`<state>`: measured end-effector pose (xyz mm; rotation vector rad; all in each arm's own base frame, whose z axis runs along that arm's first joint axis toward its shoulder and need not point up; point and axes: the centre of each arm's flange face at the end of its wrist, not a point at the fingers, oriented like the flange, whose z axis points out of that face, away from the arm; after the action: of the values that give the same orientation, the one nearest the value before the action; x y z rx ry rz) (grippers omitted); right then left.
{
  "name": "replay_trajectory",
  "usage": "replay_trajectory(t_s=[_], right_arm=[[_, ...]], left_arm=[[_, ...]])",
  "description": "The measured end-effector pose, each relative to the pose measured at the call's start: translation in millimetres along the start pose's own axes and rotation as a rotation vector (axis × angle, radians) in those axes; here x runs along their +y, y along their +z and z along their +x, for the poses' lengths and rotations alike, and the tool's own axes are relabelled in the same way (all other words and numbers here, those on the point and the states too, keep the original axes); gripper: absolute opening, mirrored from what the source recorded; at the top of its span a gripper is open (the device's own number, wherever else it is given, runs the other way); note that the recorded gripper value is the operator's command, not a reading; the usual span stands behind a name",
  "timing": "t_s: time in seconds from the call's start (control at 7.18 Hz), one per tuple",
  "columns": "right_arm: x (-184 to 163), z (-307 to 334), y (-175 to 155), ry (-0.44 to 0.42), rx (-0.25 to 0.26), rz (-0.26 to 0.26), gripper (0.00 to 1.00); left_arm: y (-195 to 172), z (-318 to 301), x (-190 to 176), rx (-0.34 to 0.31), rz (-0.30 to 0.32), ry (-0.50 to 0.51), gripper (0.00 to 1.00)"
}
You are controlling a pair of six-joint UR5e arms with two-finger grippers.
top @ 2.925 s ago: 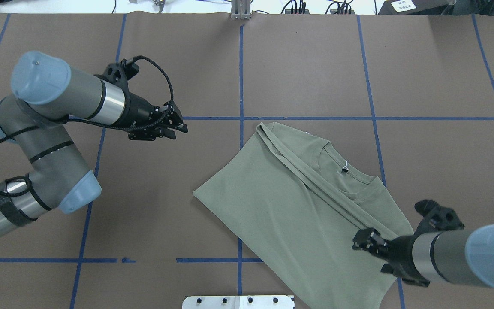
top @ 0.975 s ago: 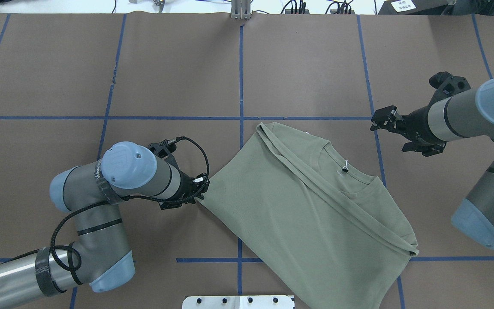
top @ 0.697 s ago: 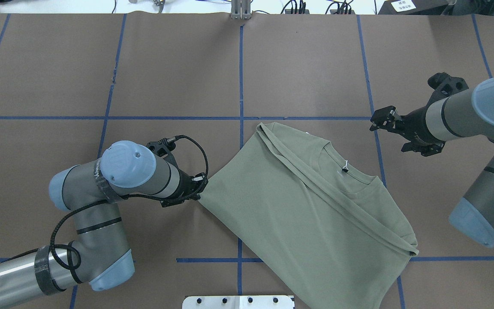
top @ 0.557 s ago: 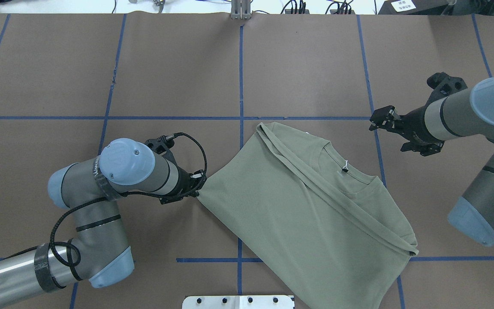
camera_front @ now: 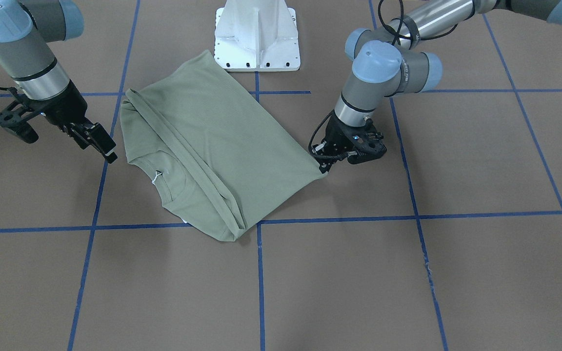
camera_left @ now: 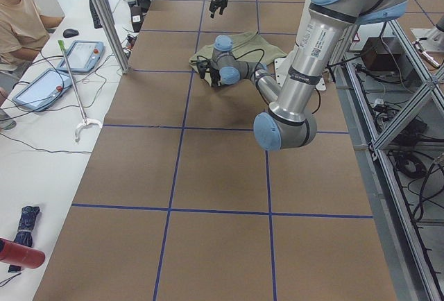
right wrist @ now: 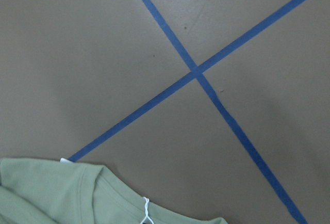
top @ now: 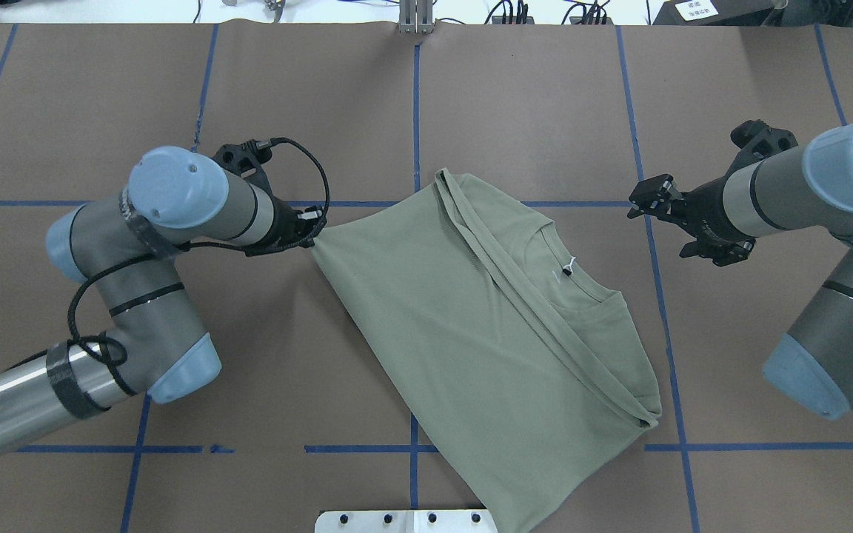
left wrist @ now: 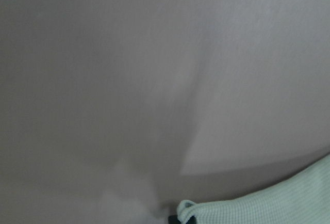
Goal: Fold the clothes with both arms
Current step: 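Pull the held corner with the left gripper toward the far side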
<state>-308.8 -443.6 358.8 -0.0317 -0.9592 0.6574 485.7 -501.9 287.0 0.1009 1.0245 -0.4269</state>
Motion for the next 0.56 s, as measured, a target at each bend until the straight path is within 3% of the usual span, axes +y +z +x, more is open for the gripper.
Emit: replay_trajectory(t_s=[0.28,0.56], right_arm=[[12.9,-25.4,-4.6,-0.022,-0.040,-0.017,1.00],[24.5,-45.4,-7.6,-0.039,-0.069,-0.025,1.00]], left_arm=[[40.3,42.1,-88.0,0.046,0.093,-0.001,0.00],[82.9,68.0,-148.7,0.091,0.182,0.020,0.00]])
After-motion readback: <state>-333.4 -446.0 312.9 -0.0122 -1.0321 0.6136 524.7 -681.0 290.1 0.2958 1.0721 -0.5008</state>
